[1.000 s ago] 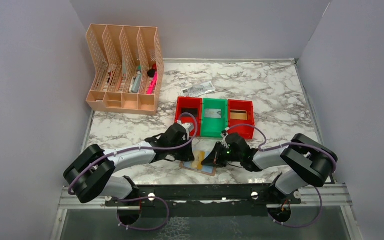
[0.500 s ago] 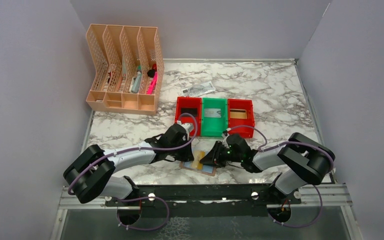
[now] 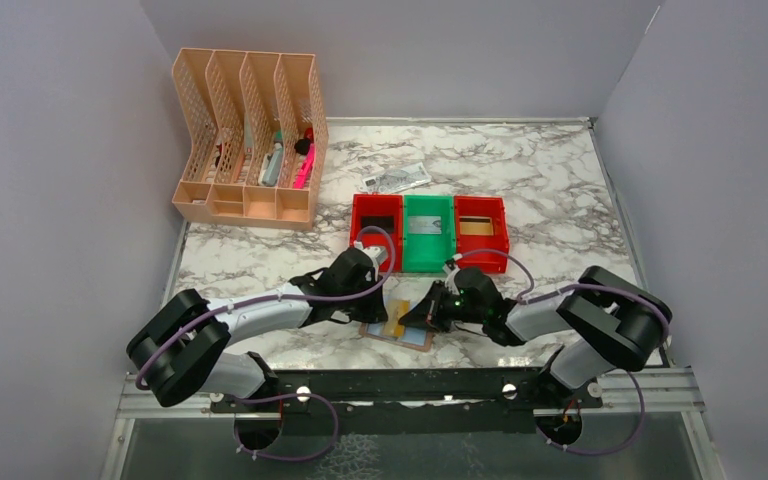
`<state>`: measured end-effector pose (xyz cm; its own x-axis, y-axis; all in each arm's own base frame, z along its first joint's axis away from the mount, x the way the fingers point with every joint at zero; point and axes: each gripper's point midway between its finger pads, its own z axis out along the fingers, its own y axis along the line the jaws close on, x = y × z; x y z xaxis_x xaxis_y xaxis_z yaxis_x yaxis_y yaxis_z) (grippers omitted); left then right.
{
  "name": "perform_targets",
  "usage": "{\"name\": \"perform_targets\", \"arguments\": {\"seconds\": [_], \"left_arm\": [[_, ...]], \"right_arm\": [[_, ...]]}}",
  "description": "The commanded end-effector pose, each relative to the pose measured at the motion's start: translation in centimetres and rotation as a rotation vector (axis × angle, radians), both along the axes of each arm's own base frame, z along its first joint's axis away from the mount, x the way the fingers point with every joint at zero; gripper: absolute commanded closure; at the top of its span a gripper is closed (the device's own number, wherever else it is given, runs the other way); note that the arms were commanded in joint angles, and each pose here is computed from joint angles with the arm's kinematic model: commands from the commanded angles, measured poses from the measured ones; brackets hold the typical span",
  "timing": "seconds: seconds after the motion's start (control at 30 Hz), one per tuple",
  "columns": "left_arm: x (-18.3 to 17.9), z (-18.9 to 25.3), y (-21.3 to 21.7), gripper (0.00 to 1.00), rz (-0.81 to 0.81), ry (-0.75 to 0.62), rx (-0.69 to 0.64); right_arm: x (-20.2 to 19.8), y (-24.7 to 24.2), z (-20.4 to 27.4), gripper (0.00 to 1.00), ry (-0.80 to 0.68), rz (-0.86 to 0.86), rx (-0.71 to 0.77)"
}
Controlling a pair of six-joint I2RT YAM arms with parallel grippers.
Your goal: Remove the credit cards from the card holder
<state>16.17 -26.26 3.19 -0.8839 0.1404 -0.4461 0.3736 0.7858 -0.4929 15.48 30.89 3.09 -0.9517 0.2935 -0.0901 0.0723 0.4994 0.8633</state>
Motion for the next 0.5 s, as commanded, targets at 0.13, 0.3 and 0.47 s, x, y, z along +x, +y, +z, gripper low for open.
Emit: {"name": "perform_targets", "arguments": {"seconds": [0.13, 0.3, 0.47], "left_arm": [[-0.68, -1.63, 1.56, 0.84, -0.009, 0.013, 0.093], [-0.67, -1.52, 1.31, 0.84, -0.023, 0.011, 0.086], [-0.89, -1.59, 1.23, 0.84, -0.033, 0.016, 0.081]], "right_arm": [[-0.22, -2.43, -1.01, 0.99, -0.002, -0.069, -0.084], [-0.24, -2.11, -0.90, 0.93, 0.003, -0.060, -0.069], [0.27, -1.64, -0.60, 0.79, -0.003, -0.070, -0.053]]}}
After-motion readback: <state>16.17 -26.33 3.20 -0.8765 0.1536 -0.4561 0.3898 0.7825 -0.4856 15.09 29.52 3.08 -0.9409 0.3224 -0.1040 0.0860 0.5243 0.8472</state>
